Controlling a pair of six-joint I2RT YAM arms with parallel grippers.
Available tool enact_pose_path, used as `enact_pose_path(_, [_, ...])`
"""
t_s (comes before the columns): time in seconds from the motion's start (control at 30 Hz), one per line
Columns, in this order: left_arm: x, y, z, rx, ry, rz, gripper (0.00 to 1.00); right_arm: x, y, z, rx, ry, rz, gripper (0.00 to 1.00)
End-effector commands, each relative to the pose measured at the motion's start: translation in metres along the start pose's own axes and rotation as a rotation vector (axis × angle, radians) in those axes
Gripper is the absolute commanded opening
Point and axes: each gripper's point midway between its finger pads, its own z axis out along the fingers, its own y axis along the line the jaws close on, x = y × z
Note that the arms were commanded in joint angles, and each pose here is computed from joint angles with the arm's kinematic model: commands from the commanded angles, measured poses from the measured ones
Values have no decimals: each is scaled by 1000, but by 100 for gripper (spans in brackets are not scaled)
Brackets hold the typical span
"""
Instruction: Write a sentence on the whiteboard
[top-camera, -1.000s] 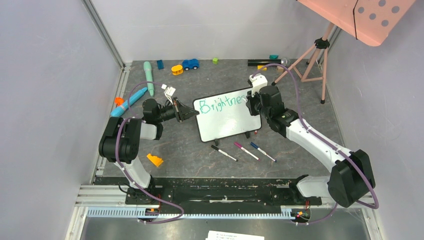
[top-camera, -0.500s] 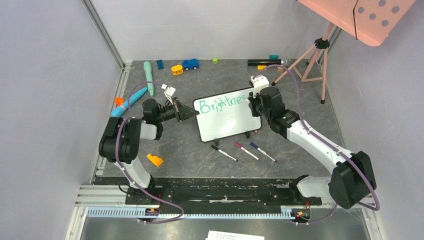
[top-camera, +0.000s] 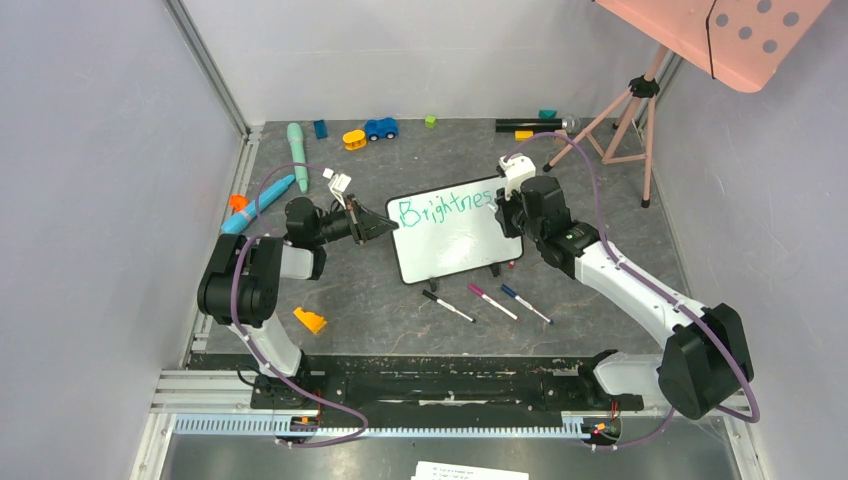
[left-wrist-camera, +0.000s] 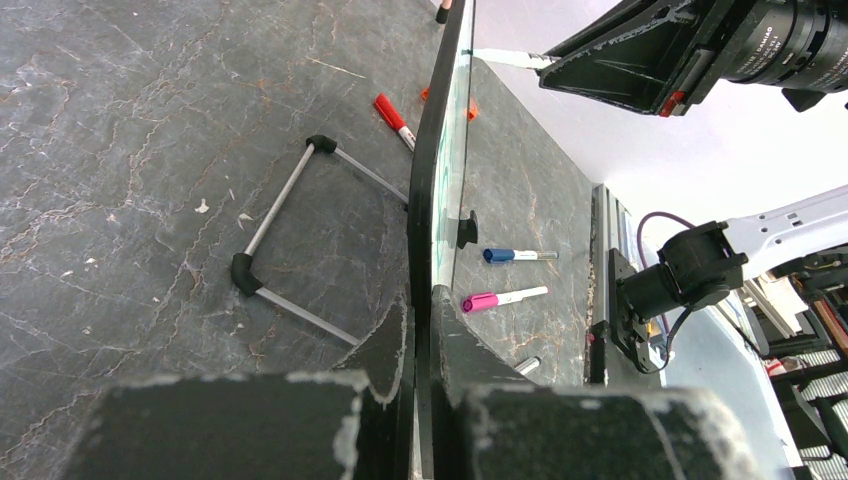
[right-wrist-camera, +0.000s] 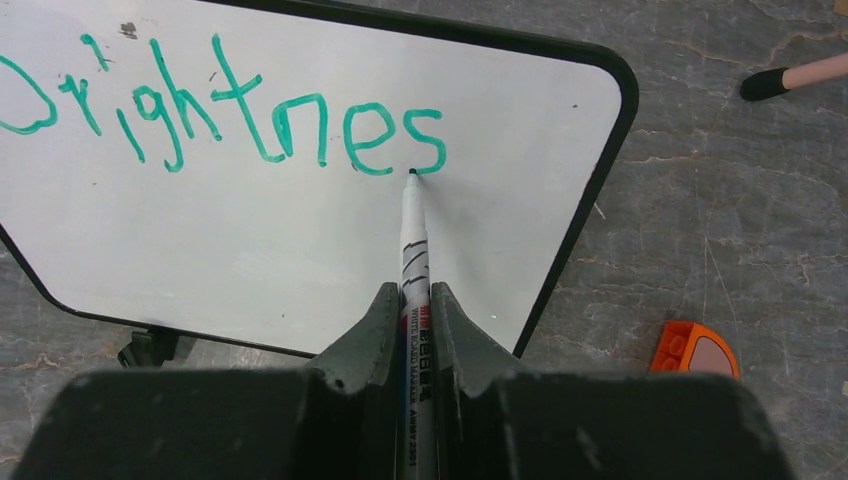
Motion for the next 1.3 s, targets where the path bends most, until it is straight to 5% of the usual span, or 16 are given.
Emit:
enact_pose_path(0.0, [-6, -7, 2, 37, 2, 128, 2, -21, 7, -5, -44, -62, 4, 0])
enact_pose_path(1.27, [-6, -7, 2, 36, 4, 126, 2, -56, -30, -8, 106, -157, 52, 0])
